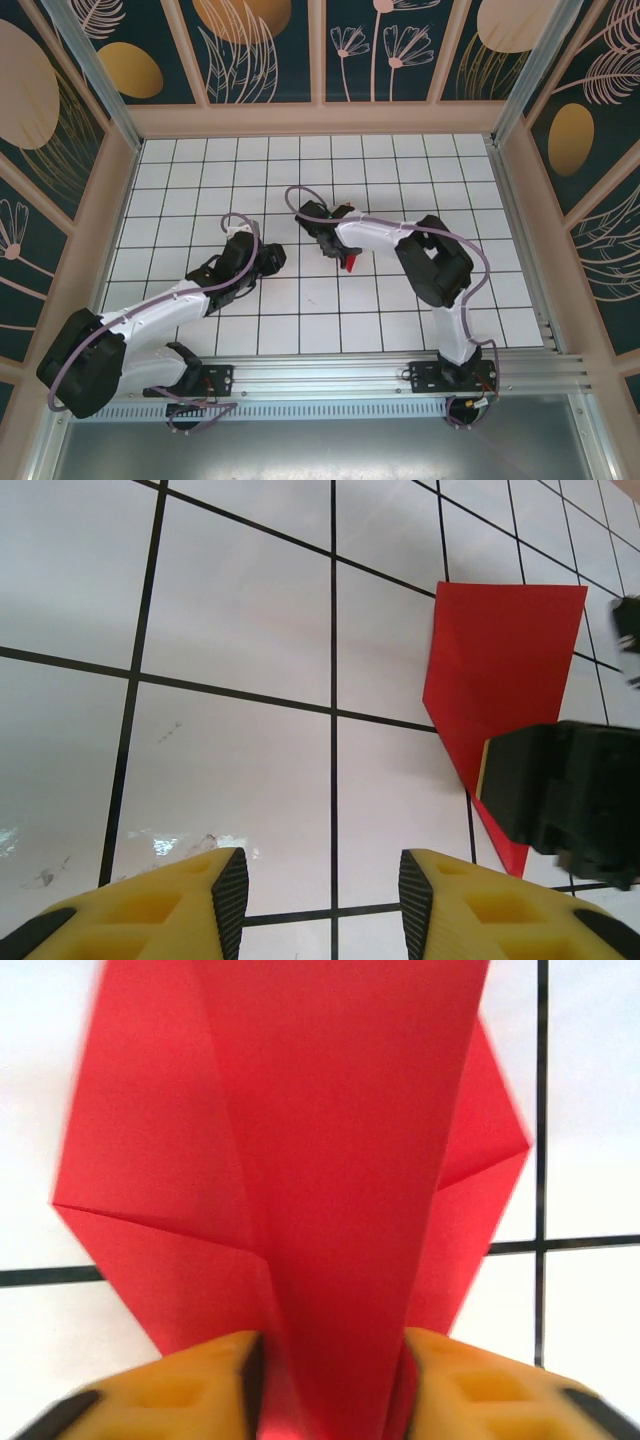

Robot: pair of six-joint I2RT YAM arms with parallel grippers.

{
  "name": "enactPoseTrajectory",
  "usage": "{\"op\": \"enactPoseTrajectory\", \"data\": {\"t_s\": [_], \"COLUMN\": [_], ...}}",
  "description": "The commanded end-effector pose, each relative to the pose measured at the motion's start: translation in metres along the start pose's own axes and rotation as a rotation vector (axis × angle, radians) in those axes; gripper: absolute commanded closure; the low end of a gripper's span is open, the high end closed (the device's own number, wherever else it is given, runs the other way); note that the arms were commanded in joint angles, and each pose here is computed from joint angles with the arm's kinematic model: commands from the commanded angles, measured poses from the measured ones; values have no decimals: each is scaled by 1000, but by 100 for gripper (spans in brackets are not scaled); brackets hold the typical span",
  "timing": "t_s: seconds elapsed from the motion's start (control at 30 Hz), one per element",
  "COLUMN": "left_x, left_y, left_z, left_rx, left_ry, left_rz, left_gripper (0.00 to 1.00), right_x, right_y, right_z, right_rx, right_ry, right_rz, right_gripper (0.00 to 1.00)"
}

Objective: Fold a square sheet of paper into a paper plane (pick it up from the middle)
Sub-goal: Move a paper plane to the center of the table, then reset both arms

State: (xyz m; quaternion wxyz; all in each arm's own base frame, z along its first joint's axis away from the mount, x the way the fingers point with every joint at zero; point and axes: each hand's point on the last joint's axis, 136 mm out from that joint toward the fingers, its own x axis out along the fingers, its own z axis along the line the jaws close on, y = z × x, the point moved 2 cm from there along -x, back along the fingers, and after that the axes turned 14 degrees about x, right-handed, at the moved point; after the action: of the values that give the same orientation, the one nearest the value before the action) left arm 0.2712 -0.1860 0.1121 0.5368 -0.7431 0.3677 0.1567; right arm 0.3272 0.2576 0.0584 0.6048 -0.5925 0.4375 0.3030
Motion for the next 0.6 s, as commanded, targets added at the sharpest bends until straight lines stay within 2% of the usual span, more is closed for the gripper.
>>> {"op": "enactPoseTrajectory", "data": {"t_s": [0.0, 0.1, 0.2, 0.23, 0.3, 0.33, 0.37, 0.43, 0.5, 0.57], "left_x": [0, -3, -11, -16, -29, -39, -51, -75, -96, -110], "left_y": [-5, -14, -29, -35, -49, -58, -65, -77, -83, -87], "left_z": [1, 7, 20, 28, 46, 55, 67, 86, 106, 123], "left_rx": [35, 76, 136, 163, 194, 213, 218, 227, 224, 222], "left_ry": [-24, -75, -176, -228, -334, -383, -449, -545, -643, -716], "left_rz": [-8, -39, -103, -136, -210, -261, -319, -434, -536, -582], "left_gripper": [53, 53, 49, 47, 41, 35, 26, 17, 13, 11], "right_x": [-58, -89, -115, -122, -128, -131, -130, -118, -95, -77], "right_y": [-30, -47, -69, -77, -89, -96, -100, -98, -95, -87], "right_z": [11, 4, -24, -42, -79, -101, -128, -171, -217, -245], "right_rx": [42, 60, 100, 128, 204, 253, 304, 375, 467, 512], "right_ry": [-191, -245, -234, -215, -186, -176, -144, -101, -60, -93], "right_rz": [-44, -110, -244, -305, -387, -428, -477, -574, -639, -643], "right_gripper": [50, 43, 32, 23, 18, 16, 15, 4, 3, 3]}}
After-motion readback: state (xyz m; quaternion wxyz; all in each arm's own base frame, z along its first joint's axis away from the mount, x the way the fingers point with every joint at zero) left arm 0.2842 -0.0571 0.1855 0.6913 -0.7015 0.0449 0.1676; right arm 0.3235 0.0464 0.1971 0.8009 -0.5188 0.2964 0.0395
